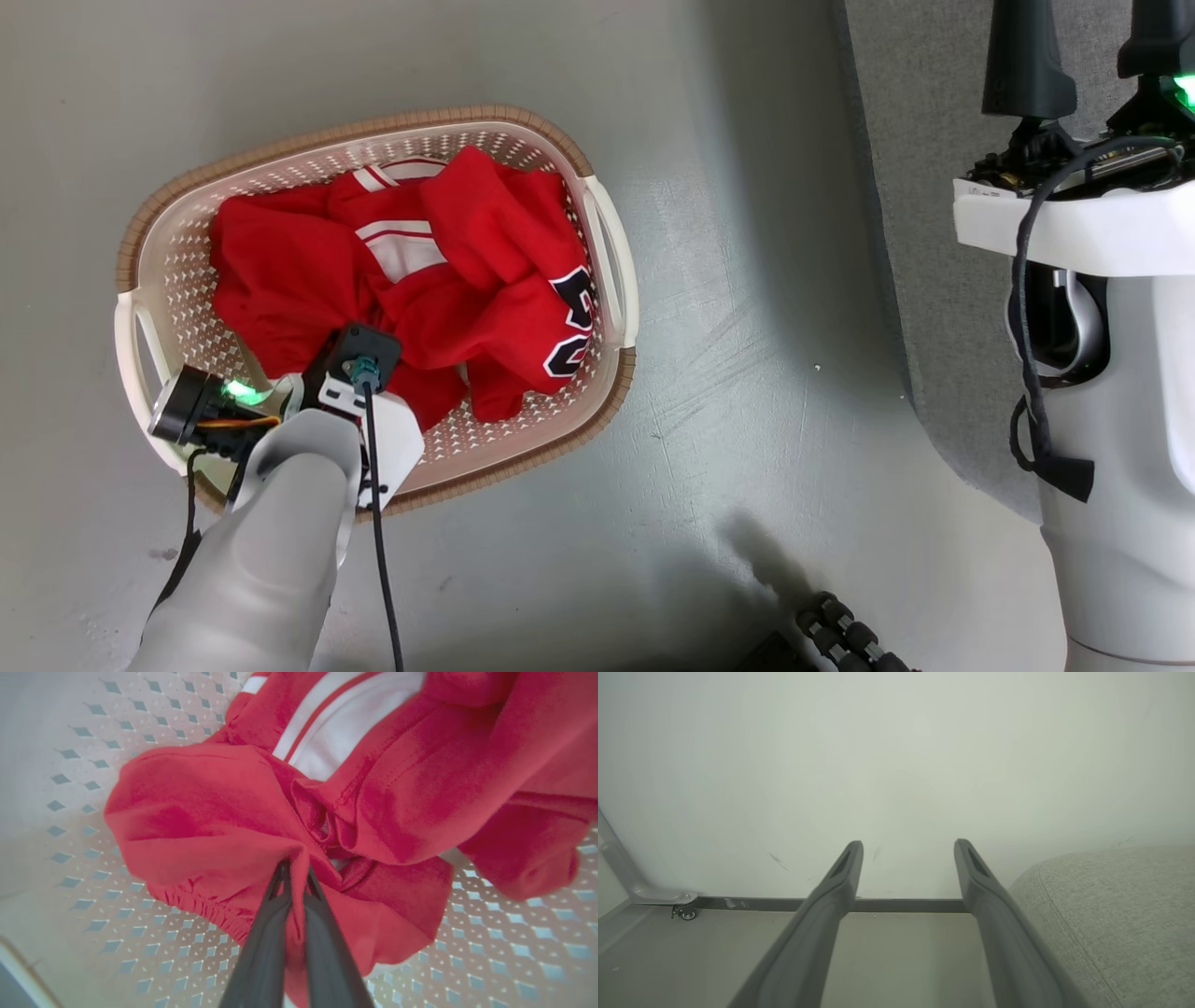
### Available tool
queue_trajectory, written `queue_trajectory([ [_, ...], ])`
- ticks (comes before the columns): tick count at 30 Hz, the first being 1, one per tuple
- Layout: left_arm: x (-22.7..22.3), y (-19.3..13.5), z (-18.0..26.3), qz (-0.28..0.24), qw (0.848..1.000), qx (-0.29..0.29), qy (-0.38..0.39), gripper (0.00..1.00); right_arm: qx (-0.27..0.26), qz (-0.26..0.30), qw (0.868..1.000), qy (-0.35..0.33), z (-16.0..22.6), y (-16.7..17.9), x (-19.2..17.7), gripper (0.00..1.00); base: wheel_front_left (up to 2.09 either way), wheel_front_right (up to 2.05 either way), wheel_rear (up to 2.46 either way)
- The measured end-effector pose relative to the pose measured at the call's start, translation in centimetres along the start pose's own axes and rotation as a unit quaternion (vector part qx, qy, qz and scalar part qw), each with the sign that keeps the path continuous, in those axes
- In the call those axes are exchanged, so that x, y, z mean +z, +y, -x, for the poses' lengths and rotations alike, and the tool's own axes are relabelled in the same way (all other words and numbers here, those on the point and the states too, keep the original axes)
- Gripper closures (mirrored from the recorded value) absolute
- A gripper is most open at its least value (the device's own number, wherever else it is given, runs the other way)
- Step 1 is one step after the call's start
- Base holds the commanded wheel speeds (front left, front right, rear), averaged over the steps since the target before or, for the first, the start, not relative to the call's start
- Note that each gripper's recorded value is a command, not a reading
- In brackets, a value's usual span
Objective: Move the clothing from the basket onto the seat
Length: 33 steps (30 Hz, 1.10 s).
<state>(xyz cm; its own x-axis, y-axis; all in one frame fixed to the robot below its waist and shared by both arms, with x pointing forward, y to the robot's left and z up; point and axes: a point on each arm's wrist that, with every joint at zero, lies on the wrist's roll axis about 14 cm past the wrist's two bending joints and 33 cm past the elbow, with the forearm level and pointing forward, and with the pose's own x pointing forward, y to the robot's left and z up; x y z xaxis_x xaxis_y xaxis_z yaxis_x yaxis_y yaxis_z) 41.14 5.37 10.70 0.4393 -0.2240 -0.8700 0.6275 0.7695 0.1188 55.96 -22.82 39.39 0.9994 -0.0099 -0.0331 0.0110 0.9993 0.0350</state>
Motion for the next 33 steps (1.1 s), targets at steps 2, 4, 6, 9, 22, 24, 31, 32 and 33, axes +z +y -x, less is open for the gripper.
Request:
queue_trajectory([
  [2, 0.7, 0.3, 0.0, 0.000, 1.000, 0.003, -0.011, 1.00, -0.002, 0.000, 1.000, -0.002, 0.0, -0.1, 0.1, 0.00, 0.00, 0.00, 0.00],
  [4, 1.4, 0.5, -0.1, 0.000, 1.000, 0.006, -0.022, 1.00, -0.003, -0.001, 1.000, -0.003, 0.0, -0.2, 0.3, 0.00, 0.00, 0.00, 0.00],
  [6, 1.9, 0.7, 0.0, 0.000, 1.000, 0.008, -0.030, 1.00, -0.004, -0.002, 1.000, -0.005, -0.1, -0.2, 0.4, 0.00, 0.00, 0.00, 0.00],
  [9, 2.6, 0.9, 0.3, 0.001, 0.999, 0.011, -0.045, 1.00, -0.003, -0.003, 1.000, -0.008, -0.1, -0.1, 0.6, 0.00, 0.00, 0.00, 0.00],
  [22, 6.0, 3.1, 1.8, 0.009, 0.992, 0.040, -0.119, 1.00, -0.007, 0.001, 1.000, -0.016, 0.0, -0.1, 1.7, 0.00, 0.00, 0.00, 0.00],
  [24, 6.4, 3.7, 2.1, 0.017, 0.991, 0.048, -0.127, 1.00, -0.008, 0.001, 1.000, -0.014, 0.2, -0.1, 1.6, 0.00, 0.00, 0.00, 0.00],
  [31, 8.8, 5.5, 3.6, 0.048, 0.982, 0.078, -0.167, 1.00, -0.005, 0.001, 1.000, -0.014, 0.7, 0.3, 2.0, 0.00, 0.00, 0.00, 0.00],
  [32, 9.0, 5.7, 3.9, 0.053, 0.980, 0.081, -0.173, 1.00, -0.005, 0.000, 1.000, -0.013, 0.8, 0.3, 2.0, 0.00, 0.00, 0.00, 0.00],
  [33, 9.3, 5.8, 4.2, 0.055, 0.979, 0.083, -0.178, 1.00, -0.005, -0.001, 1.000, -0.013, 0.8, 0.4, 2.1, 0.00, 0.00, 0.00, 0.00],
])
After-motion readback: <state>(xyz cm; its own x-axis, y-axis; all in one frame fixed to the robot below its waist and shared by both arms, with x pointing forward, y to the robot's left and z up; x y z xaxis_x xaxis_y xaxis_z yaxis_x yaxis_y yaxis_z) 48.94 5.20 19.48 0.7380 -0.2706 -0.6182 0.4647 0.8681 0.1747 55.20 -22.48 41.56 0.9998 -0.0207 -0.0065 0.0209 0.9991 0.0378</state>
